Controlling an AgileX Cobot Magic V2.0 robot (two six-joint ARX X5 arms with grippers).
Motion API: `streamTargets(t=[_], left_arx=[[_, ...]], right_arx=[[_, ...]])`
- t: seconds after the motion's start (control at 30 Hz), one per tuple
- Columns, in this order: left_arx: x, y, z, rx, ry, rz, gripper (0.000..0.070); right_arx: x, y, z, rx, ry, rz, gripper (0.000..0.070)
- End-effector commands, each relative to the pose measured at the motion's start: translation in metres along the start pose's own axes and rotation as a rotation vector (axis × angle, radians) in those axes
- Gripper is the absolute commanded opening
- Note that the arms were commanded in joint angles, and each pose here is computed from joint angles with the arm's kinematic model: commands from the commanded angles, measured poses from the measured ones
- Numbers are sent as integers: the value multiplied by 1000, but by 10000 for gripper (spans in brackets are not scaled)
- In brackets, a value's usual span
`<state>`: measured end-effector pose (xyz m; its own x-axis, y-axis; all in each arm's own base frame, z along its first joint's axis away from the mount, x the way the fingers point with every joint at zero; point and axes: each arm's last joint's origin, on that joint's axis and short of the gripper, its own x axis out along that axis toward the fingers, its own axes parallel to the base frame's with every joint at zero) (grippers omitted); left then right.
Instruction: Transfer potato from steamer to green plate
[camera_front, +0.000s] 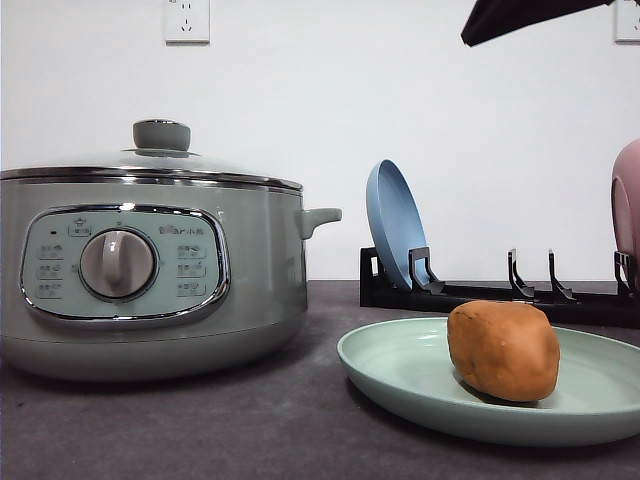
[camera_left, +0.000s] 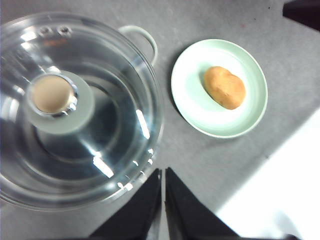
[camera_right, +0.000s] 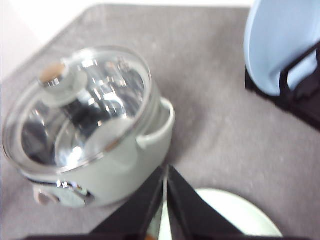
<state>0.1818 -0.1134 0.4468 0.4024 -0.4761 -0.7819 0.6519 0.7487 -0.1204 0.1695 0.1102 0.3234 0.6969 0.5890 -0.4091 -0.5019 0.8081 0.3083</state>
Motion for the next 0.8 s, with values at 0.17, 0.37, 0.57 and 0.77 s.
streamTargets(t=[0.17,0.37,0.57,0.77], left_arx=[[-70,10,1,140,-524,181,3],[-104,23,-33,108,-865,424,3],[-89,30,-91,106,-1021,640,3],[-40,36,-151,123,-1063,773,3]], right_arx=[[-2,5,9,-4,-60,24,0],[-2,5,10,-5,-68,27,0],[-2,5,10,-5,-68,26,0],[-2,5,10,-5,-68,26,0]])
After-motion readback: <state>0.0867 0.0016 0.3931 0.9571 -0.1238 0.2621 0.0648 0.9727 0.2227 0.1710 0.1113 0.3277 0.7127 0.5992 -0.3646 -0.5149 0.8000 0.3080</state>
